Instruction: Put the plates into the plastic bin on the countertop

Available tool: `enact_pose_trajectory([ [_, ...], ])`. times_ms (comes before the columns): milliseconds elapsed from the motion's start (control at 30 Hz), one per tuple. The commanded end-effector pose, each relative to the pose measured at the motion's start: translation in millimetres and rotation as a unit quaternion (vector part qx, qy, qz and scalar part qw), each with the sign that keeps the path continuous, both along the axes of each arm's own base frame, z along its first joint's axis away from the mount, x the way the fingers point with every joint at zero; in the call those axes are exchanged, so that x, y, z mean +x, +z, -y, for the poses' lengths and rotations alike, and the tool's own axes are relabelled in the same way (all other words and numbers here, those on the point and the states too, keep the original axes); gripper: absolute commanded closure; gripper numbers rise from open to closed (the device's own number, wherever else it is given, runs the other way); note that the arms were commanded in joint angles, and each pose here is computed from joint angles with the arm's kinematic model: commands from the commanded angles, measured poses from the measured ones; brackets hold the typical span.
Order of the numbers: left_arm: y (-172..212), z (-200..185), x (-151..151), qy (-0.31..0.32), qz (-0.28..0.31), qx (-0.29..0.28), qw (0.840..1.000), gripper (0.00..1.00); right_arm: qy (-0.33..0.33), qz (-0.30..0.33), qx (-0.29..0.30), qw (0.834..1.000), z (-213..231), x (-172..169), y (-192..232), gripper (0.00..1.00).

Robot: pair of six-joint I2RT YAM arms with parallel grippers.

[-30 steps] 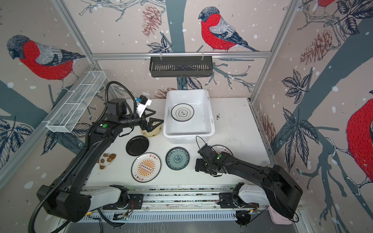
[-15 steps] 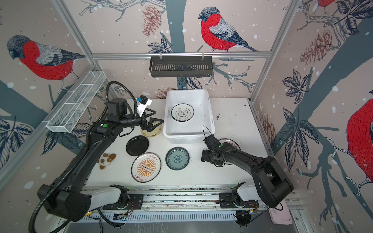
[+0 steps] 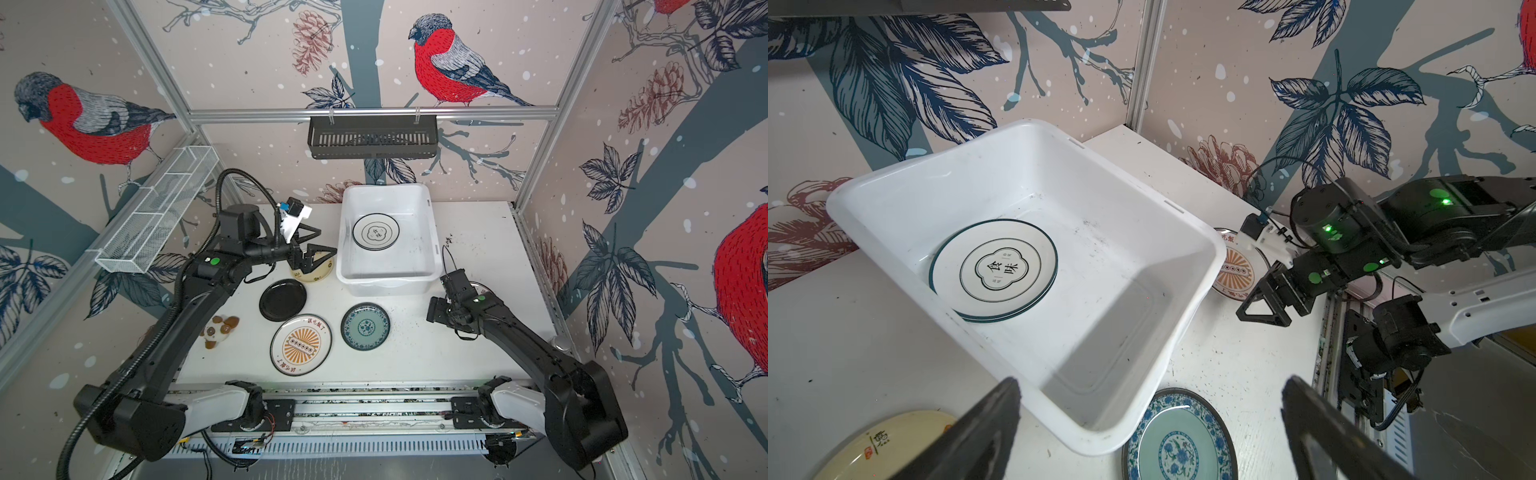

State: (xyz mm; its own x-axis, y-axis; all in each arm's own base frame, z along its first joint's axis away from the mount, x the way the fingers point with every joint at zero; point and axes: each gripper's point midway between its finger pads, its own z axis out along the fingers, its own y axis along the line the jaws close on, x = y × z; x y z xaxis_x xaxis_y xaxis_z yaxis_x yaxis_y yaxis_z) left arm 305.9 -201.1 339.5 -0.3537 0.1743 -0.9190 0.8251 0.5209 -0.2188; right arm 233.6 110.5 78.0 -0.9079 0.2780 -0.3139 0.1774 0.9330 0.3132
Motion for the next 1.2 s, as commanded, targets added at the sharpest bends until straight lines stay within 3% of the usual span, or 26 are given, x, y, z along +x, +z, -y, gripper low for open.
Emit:
enact_pose_trajectory([
  [0, 9.4, 2.5, 0.1, -0.008, 0.02, -0.011, 1.0, 0.03, -0.056, -0.006, 0.015, 0.998, 21.7, -8.1, 4.0, 0.15],
  [267, 22.1, 7.9, -1.8, -0.019, 0.035, -0.012, 0.999, 0.03, -0.205, 0.03, 0.052, 0.977, 91.2, -6.5, 13.3, 0.14],
  [400, 18.5, 16.3, -7.0, -0.035, 0.04, -0.001, 0.999, 0.03, -0.243, -0.002, 0.065, 0.968, 102.8, -13.8, 7.0, 0.15],
  [633, 8.7, 31.6, -17.3, -0.065, 0.046, 0.019, 0.997, 0.03, -0.276, -0.045, 0.09, 0.956, 109.5, -31.8, -15.6, 0.15],
  [867, 8.9, 38.0, -17.0, -0.078, 0.039, 0.006, 0.996, 0.03, -0.28, -0.042, 0.138, 0.949, 99.9, -32.3, -29.0, 0.23],
  [1167, 8.8, 42.6, -10.8, -0.078, 0.032, 0.0, 0.996, 0.03, -0.299, -0.013, 0.147, 0.943, 105.5, -24.3, -29.3, 0.28],
])
